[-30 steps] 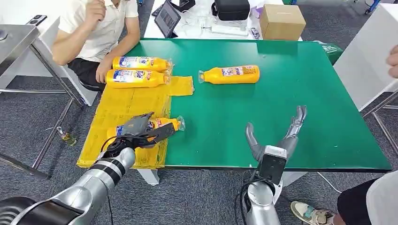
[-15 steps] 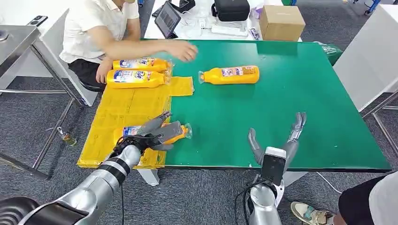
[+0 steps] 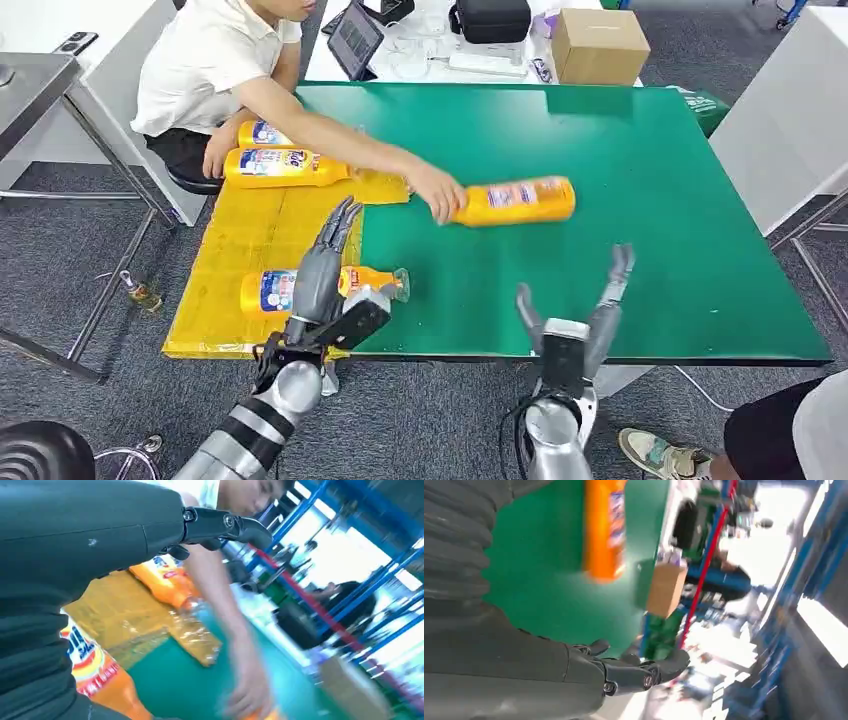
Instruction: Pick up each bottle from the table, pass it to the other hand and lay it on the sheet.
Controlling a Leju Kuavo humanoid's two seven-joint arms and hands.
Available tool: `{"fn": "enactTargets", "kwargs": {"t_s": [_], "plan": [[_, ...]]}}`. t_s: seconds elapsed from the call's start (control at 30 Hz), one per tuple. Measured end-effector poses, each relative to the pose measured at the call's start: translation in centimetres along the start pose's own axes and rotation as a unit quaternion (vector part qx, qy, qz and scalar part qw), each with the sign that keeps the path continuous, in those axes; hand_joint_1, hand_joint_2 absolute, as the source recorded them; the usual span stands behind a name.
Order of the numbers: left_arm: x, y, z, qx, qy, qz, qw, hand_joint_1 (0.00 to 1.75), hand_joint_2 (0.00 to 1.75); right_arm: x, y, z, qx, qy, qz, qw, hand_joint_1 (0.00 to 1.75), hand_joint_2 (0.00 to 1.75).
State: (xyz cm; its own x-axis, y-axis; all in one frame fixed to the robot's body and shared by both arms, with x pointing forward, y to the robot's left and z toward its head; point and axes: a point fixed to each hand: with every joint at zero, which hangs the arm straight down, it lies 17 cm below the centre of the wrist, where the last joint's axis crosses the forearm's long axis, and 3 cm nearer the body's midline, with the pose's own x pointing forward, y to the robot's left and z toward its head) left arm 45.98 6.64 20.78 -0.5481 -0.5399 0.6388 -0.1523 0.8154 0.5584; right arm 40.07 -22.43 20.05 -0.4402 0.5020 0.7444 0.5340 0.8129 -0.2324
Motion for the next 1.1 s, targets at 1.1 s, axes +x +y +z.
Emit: {"fn": "enactTargets", "kwargs": {"t_s": [1.1], "plan": [[2.3, -4.6, 4.6, -0.038, 0.139, 0.404, 0.903, 0.0, 1.75, -15.9, 1.5, 2.1, 0.274, -0.046, 0.436, 0.856, 0.0, 1.75]]}}
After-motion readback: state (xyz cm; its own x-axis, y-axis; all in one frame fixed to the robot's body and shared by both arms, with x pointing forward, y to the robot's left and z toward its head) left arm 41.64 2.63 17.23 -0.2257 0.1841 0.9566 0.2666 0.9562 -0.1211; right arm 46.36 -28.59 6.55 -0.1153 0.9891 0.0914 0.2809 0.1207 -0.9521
